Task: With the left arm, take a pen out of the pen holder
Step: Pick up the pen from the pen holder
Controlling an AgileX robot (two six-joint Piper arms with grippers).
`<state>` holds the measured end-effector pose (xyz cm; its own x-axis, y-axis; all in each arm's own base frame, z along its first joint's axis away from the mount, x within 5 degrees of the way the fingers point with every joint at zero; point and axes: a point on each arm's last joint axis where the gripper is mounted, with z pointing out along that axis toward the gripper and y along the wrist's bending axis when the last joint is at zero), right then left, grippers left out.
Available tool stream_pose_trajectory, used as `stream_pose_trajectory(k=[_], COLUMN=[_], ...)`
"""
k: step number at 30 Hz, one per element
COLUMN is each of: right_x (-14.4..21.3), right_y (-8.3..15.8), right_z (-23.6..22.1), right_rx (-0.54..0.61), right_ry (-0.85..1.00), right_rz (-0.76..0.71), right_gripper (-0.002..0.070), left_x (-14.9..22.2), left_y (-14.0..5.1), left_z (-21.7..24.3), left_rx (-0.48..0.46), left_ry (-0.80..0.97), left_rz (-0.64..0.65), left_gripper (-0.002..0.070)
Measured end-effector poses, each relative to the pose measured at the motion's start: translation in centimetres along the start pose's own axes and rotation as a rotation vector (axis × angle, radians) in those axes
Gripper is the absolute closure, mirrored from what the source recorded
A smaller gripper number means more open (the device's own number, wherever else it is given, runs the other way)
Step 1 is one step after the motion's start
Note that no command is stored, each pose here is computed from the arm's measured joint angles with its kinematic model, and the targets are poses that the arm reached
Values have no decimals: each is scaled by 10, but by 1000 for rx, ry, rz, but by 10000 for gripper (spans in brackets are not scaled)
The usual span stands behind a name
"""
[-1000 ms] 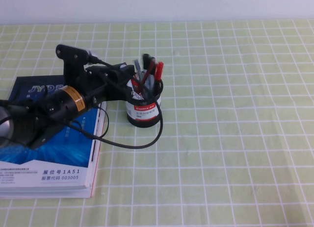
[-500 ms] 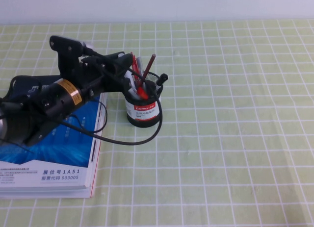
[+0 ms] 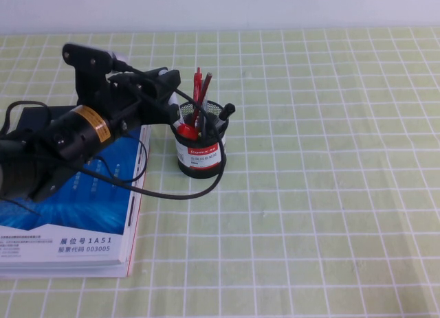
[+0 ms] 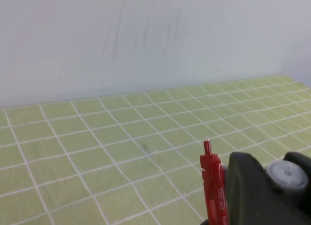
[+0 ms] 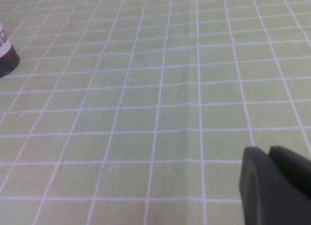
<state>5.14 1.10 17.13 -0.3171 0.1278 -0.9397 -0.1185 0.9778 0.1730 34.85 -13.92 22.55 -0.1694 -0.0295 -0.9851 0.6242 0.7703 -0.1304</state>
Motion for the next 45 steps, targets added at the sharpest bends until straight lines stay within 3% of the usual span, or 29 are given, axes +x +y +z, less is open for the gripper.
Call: stream_pose_trajectory(k=[23, 38, 45], right_x=[0, 0, 0], right_y=[0, 0, 0], right_z=[0, 0, 0], right_rx=[0, 0, 0], right_ry=[0, 0, 0], right_rz=[0, 0, 0], right_gripper=[691, 691, 691], left_x=[1, -51, -68], left_y=[0, -14, -30], left_z=[0, -23, -54], left_rx=[-7, 5, 28], left_ry=[16, -99, -157], left_rz=[-51, 36, 73], left_gripper=[572, 573, 573])
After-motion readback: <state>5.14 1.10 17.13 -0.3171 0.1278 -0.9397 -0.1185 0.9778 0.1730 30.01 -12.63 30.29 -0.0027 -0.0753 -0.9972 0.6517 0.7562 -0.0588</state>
